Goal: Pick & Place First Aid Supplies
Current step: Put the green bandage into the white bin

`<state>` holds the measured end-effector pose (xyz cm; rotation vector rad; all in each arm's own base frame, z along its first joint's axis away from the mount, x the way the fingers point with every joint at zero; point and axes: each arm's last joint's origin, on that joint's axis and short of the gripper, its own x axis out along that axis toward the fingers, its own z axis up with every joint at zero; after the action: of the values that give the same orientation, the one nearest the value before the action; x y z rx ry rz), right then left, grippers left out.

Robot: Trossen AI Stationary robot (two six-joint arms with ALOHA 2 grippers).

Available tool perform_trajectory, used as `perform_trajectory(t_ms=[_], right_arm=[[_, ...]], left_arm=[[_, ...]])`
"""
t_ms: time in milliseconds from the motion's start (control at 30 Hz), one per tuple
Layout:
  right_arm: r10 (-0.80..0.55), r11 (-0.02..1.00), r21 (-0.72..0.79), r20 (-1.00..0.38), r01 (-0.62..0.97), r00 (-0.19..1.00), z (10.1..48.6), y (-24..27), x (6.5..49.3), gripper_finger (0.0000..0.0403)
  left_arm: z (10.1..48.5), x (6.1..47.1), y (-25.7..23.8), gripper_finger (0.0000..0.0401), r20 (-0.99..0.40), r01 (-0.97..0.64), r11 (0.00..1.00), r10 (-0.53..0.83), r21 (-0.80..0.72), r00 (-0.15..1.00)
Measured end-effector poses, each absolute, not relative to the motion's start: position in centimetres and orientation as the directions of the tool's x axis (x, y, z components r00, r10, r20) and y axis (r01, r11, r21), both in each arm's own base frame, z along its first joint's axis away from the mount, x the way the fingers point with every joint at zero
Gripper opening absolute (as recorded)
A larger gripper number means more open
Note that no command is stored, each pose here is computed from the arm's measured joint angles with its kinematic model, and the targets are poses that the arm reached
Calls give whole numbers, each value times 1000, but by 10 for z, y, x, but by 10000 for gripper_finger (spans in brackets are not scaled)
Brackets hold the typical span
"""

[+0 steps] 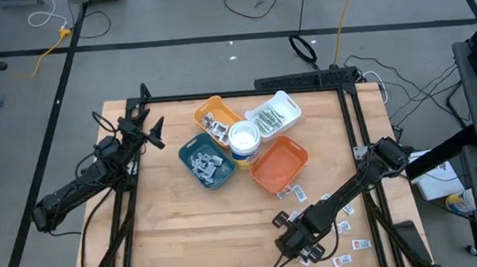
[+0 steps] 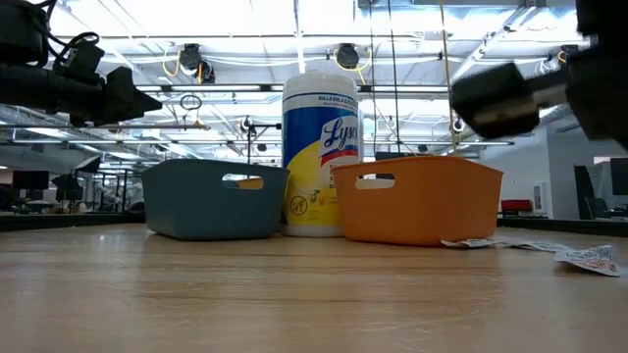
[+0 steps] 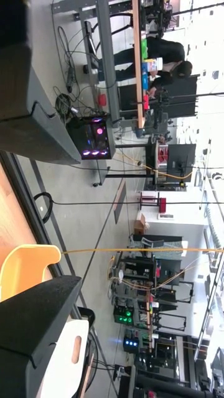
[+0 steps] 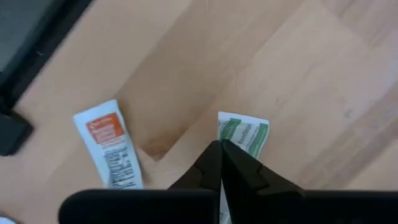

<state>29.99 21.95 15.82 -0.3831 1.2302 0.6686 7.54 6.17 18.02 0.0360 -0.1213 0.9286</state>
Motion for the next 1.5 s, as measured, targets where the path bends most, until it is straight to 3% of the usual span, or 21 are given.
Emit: perform_trajectory(t_ms=[733,933,1133,1300,1500], right_arm=[[285,786,89,-930,-612,231,250,186,260,0],[169,926,73,-958,-371,234,259,139,268,0],[23,991,-11,-968,-135,251,273,72,273,0],[-100,991,-70,-956,117,275,285,10,271,0],[-213,907,-100,-947,410,241,290,-57,260,0]], left_arm=[[180,75,62,308,120,-800,599,796,-21,593],[180,75,62,308,120,-800,599,796,-21,593],[180,75,62,308,120,-801,599,796,-21,593],[180,75,62,308,120,-801,599,796,-21,593],[180,75,62,308,120,-800,599,796,-21,593]])
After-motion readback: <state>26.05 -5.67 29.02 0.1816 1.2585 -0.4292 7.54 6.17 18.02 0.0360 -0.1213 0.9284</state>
